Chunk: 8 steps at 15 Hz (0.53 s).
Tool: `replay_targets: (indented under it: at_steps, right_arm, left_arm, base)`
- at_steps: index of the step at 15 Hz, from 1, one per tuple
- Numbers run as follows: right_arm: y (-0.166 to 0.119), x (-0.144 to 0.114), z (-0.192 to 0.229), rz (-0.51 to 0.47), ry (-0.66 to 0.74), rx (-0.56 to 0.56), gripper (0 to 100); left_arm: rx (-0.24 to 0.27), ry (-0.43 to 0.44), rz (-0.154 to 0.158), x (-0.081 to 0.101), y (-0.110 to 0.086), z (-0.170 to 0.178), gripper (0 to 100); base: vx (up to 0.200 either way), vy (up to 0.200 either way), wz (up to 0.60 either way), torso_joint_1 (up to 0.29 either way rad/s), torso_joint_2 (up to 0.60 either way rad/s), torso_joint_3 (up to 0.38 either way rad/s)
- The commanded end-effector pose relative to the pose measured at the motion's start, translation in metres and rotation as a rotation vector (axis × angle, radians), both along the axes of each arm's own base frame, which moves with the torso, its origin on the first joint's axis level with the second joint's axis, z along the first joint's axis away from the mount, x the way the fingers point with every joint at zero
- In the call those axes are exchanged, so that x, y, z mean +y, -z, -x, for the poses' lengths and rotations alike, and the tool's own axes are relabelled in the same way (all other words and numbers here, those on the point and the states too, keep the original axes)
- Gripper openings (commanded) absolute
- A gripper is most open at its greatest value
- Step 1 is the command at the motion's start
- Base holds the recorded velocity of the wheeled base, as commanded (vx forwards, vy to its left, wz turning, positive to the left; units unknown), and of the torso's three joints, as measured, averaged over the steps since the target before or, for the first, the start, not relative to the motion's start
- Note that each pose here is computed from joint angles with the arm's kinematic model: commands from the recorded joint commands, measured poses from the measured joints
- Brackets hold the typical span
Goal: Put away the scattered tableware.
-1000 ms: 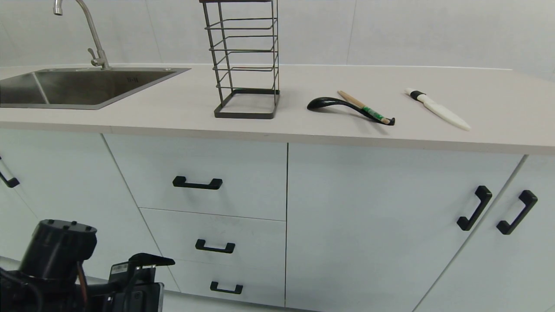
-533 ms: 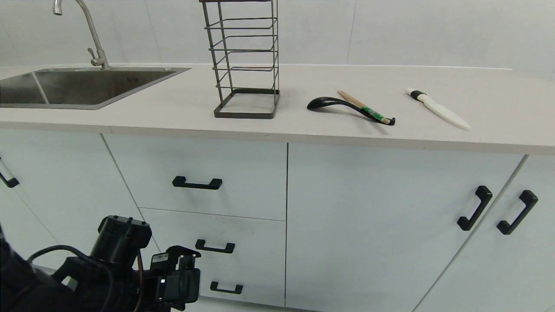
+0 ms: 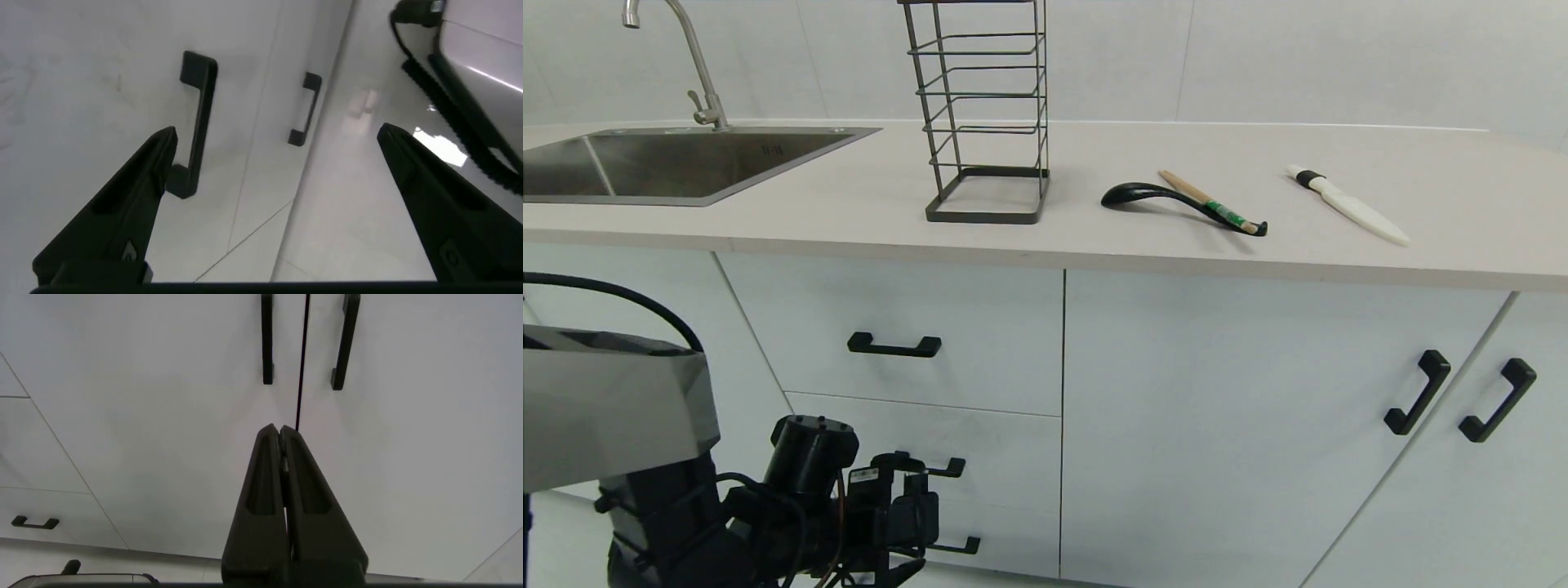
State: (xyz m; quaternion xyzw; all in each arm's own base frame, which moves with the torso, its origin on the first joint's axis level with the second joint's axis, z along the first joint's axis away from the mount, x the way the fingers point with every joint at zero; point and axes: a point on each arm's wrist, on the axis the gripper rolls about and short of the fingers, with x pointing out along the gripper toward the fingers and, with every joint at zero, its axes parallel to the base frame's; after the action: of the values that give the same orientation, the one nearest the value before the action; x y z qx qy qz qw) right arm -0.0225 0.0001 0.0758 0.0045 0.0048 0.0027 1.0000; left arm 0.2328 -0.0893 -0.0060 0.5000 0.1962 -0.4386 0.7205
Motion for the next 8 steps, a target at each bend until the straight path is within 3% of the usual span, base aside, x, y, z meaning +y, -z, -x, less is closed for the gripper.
replay_targets:
  at_steps: [1, 8]
  right_arm:
    - [0.0, 0.0, 0.0, 0.0, -0.001, 0.003, 0]
    - [0.0, 0.0, 0.0, 0.0, -0.001, 0.001, 0]
  left_arm:
    - [0.06, -0.013, -0.021, 0.001, 0.02, -0.001, 100]
    - [0.008, -0.031, -0.012, -0.003, 0.025, -0.026, 100]
  base:
    - [0.0, 0.0, 0.0, 0.0, 0.0, 0.0]
    - [0.0, 0.0, 0.0, 0.0, 0.0, 0.0]
